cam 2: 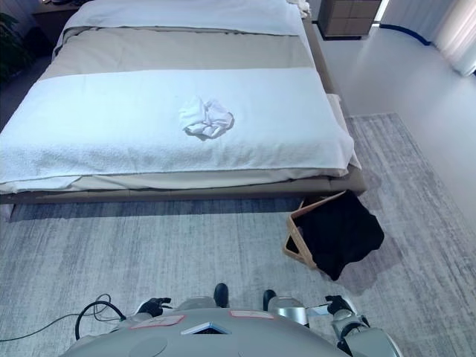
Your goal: Put the clothes on the bed into the basket.
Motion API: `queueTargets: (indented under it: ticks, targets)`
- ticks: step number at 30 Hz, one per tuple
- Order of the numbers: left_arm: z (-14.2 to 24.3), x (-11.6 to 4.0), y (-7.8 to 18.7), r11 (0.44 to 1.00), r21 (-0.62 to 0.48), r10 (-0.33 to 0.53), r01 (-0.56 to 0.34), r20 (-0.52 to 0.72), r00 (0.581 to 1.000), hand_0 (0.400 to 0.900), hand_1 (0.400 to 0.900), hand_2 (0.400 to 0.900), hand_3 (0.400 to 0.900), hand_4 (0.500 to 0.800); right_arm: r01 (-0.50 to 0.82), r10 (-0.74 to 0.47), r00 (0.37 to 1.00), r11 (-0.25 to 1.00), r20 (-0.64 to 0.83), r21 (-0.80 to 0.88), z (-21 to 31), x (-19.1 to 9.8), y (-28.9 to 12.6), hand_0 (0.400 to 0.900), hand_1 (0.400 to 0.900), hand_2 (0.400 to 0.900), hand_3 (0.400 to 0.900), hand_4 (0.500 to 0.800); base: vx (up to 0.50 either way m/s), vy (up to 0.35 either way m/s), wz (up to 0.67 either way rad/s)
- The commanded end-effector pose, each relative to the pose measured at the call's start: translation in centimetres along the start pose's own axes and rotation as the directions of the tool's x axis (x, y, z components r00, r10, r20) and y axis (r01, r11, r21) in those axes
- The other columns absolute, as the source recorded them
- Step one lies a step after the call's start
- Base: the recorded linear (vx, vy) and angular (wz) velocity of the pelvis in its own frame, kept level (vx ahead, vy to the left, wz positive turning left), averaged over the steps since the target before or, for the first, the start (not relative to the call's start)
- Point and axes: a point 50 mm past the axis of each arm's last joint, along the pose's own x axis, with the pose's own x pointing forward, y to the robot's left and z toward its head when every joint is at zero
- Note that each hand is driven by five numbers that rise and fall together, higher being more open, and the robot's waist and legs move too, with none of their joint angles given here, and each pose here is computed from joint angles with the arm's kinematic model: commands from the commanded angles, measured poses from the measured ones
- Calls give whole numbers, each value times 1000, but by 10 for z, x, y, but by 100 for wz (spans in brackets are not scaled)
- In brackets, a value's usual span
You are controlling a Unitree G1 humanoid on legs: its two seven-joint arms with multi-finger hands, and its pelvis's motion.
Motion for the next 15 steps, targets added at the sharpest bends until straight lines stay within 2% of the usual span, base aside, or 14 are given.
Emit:
queueTargets:
  ticks: [1,15]
  targets:
    - [8,2,14,999,-26,40,-41,-9,999,900,900,900,900,800,60,-60,998,998,23,-32,12,1,-20,900,900,900,900,800,0,0,0]
    - [8,2,13,998,-47,29,-30,-12,999,900,900,900,900,800,56,-55,998,998,26,-37,13,2,-20,900,900,900,900,800,0,0,0]
